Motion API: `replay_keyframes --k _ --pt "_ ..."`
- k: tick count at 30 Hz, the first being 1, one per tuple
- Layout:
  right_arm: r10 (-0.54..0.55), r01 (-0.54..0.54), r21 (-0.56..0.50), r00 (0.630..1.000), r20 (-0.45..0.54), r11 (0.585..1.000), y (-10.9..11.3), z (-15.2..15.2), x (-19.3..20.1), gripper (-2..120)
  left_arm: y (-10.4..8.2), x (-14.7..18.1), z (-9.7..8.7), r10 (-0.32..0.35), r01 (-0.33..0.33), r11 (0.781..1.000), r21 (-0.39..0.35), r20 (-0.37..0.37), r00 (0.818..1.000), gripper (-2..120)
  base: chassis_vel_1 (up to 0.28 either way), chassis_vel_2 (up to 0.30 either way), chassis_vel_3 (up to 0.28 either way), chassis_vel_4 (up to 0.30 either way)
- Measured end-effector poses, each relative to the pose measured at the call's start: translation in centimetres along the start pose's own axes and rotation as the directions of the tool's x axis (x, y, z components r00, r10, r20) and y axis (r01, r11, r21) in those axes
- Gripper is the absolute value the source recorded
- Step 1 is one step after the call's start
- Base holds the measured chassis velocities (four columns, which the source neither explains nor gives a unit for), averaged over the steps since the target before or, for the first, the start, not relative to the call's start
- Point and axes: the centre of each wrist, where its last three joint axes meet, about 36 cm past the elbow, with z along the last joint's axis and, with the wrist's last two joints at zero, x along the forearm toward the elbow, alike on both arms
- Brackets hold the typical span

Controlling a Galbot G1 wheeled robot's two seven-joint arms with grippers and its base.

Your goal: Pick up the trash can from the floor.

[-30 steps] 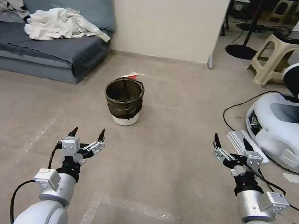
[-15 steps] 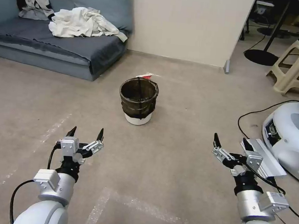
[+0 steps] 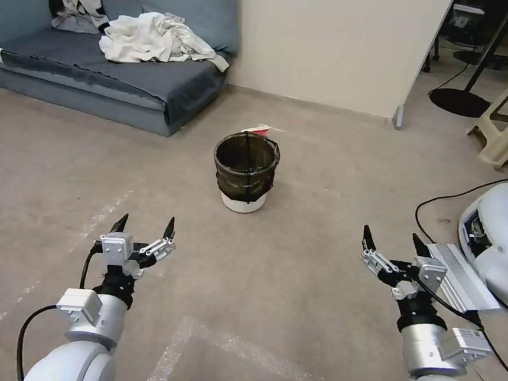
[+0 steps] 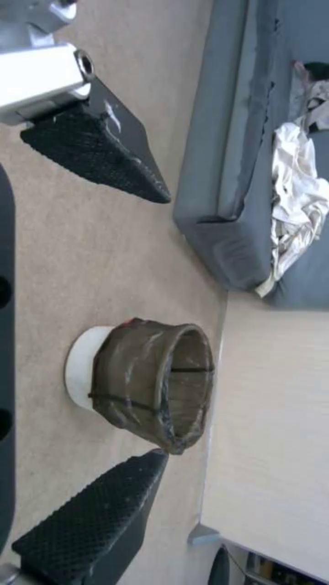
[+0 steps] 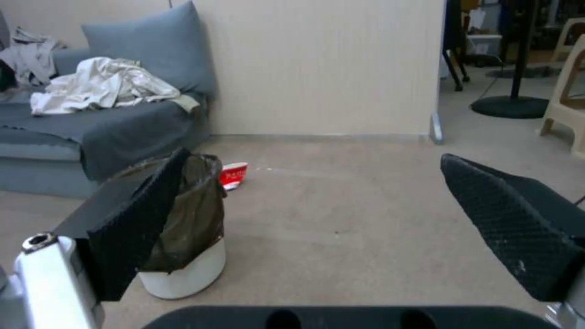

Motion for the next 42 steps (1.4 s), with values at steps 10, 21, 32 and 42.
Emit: replay_keyframes --k 10,21,32,42 --pt "-0.008 0.008 -0.008 1.000 0.006 1.000 0.02 0.18 -0.15 100 0.14 -0.07 -0.04 -0.004 0.004 1.000 -0.004 0.002 1.000 100 -0.015 0.020 0.024 -0.015" --pt "-0.011 0.011 -0.008 1.000 0.005 1.000 0.02 0.19 -0.11 100 0.13 -0.09 -0.01 -0.005 0.005 1.000 -0.001 0.004 1.000 100 -0.166 0.172 0.175 -0.175" --pt "-0.011 0.011 -0.012 1.000 0.010 1.000 0.13 0.09 -0.01 100 0.22 -0.24 0.18 -0.004 0.004 1.000 -0.001 0.006 1.000 100 -0.175 0.192 0.187 -0.187" --pt "-0.010 0.010 -0.013 1.000 0.011 1.000 0.18 0.09 0.00 100 0.36 -0.50 0.50 -0.003 0.003 1.000 -0.002 0.007 1.000 100 -0.178 0.182 0.190 -0.177"
